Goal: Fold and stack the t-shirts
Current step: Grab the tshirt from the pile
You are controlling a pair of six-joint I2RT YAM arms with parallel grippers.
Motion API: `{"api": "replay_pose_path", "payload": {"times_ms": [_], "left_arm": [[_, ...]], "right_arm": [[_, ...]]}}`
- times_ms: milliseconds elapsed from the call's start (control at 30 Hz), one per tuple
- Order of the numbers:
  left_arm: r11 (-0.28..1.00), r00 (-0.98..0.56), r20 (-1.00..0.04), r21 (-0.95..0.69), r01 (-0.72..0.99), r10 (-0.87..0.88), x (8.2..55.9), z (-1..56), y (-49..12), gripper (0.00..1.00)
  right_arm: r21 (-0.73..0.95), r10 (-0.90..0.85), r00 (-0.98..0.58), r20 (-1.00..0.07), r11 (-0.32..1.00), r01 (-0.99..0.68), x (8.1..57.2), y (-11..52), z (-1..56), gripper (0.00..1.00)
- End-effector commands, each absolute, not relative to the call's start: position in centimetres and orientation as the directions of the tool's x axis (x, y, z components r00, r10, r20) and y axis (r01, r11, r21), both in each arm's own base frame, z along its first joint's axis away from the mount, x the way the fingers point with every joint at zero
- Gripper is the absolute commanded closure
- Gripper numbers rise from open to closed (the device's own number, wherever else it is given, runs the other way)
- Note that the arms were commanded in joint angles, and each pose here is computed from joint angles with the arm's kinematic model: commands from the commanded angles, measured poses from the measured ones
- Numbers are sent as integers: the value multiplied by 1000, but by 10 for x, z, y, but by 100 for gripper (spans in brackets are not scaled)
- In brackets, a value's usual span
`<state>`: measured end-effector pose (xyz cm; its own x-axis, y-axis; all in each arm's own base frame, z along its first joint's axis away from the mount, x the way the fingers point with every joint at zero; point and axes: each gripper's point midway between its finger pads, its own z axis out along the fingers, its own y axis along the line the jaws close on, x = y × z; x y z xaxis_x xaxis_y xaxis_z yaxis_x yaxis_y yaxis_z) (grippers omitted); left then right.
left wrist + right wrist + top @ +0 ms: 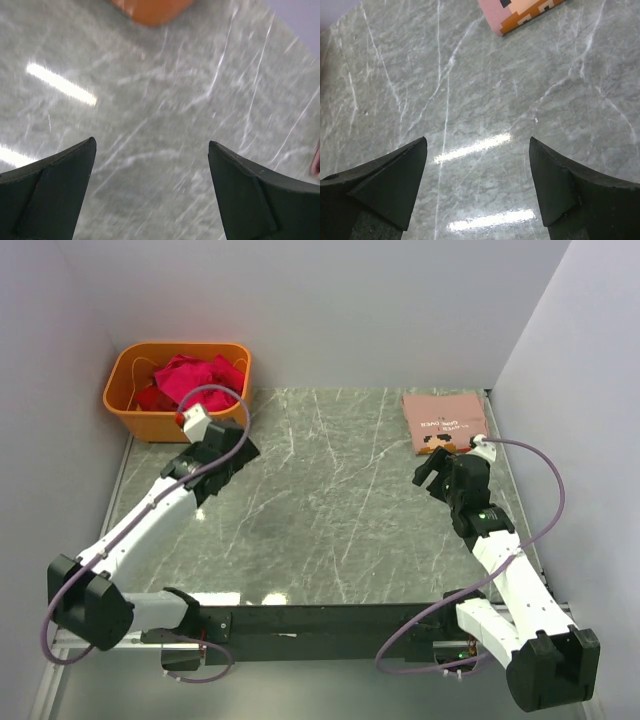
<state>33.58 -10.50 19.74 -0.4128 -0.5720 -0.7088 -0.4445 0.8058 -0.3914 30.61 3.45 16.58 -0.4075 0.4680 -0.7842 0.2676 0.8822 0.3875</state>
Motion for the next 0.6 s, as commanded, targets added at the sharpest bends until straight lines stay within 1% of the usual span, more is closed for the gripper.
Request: {"api": "replay_pose_path", "payload": {"times_ms": [0, 133, 167, 200, 233, 267, 333, 367, 433, 467, 500, 533, 567], "left_arm": [[779, -298, -748, -440, -447, -593, 368, 244, -90, 1], [751, -183, -777, -473, -460, -602, 416, 283, -50, 1], [744, -153, -773, -506, -436, -615, 437, 296, -48, 1], [740, -139, -771, -518, -429, -621, 449, 301, -41, 1], [718, -102, -769, -528, -454, -631, 462, 304, -18, 1], [710, -81, -768, -539, -454, -635, 488, 305, -10, 1], [700, -84, -767, -527, -482, -636, 513, 298, 15, 1], [700, -89, -768, -521, -489, -634, 541, 295, 21, 1], [704, -140, -763, -488, -516, -631, 560, 280, 30, 1], [695, -130, -767, -479, -536, -628, 583, 274, 46, 0], [698, -108, -781, -476, -535, -615, 592, 287, 54, 0], [701, -140, -785, -439, -562, -604, 598, 262, 59, 1], [708, -141, -795, -425, -564, -589, 614, 252, 61, 1]], "right_arm": [[442, 496, -338, -800, 868, 227, 322, 40, 201, 10], [441, 499, -346, -795, 866, 235, 326, 40, 204, 9], [442, 497, -351, -793, 867, 230, 327, 42, 203, 9], [441, 496, -355, -792, 868, 229, 327, 42, 203, 9], [440, 496, -359, -791, 868, 228, 328, 43, 202, 9], [442, 497, -361, -789, 867, 229, 328, 43, 202, 9], [440, 493, -370, -787, 870, 223, 329, 45, 201, 9], [442, 494, -373, -785, 869, 221, 330, 45, 201, 8], [443, 490, -383, -783, 872, 211, 331, 48, 201, 8], [442, 488, -382, -785, 873, 207, 332, 48, 202, 8], [442, 488, -386, -783, 873, 206, 333, 49, 202, 8], [441, 488, -389, -781, 873, 209, 333, 49, 201, 8], [438, 485, -400, -778, 875, 207, 333, 50, 199, 9]]}}
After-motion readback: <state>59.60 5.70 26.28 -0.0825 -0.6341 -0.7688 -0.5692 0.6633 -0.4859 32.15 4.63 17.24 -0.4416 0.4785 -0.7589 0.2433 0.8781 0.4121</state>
